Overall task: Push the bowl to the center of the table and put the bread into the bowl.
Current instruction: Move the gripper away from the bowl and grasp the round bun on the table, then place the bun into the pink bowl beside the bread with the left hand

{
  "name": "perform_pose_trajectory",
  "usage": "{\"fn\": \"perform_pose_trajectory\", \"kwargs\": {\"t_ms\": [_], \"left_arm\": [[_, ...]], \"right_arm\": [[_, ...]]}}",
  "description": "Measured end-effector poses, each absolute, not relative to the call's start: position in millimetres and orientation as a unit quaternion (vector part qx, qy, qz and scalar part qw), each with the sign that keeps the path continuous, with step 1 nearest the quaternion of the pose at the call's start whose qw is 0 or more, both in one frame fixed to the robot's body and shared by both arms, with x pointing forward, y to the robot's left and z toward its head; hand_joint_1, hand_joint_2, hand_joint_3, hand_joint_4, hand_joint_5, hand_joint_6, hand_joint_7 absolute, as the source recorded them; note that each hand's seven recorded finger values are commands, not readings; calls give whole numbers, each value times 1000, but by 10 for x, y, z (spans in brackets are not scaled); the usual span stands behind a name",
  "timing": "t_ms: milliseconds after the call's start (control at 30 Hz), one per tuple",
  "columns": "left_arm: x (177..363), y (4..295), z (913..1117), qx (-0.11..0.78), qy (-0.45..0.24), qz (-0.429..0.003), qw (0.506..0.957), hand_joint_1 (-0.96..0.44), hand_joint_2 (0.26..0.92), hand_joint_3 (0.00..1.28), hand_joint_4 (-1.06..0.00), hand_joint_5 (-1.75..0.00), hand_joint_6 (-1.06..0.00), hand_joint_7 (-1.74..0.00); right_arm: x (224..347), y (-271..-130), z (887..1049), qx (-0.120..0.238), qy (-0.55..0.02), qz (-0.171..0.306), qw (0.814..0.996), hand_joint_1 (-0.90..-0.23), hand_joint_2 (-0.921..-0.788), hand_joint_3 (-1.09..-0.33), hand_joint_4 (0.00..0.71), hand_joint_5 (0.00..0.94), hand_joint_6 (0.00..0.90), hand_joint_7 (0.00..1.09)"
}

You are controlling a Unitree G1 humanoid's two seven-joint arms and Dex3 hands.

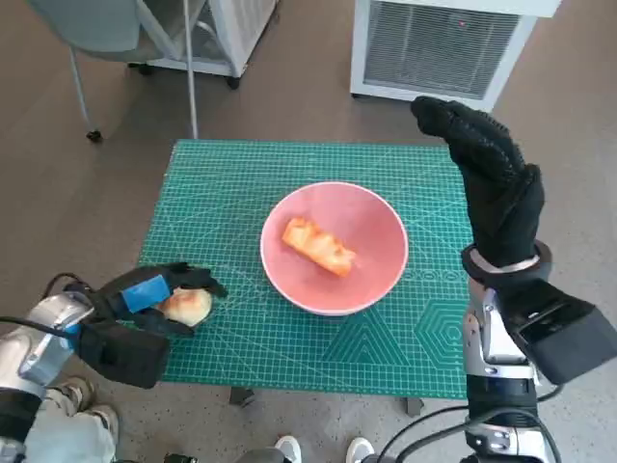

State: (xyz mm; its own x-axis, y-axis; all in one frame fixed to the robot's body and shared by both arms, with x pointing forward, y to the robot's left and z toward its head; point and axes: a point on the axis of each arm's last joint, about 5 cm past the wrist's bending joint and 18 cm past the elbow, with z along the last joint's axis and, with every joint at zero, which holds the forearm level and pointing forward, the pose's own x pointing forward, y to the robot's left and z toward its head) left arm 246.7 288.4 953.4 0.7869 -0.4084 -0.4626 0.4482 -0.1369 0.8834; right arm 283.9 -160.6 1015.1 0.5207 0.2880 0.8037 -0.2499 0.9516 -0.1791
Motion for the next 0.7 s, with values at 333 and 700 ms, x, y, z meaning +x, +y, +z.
{"fn": "perform_pose_trajectory", "kwargs": {"t_ms": [333, 700], "left_arm": [[2415, 2863, 9831, 652, -12, -324, 685, 1, 912, 123, -627, -1199, -597, -1242], [2401, 2693, 10622, 633, -172, -233, 718, 1, 920, 137, -554, -1237, -605, -1263]], "right_arm": [[2839, -1601, 10148, -19, -464, 154, 872, -670, -921, -839, 250, 0, -1, 619], [2845, -1597, 10145, -17, -462, 155, 873, -662, -921, -842, 250, 0, -1, 617]]}}
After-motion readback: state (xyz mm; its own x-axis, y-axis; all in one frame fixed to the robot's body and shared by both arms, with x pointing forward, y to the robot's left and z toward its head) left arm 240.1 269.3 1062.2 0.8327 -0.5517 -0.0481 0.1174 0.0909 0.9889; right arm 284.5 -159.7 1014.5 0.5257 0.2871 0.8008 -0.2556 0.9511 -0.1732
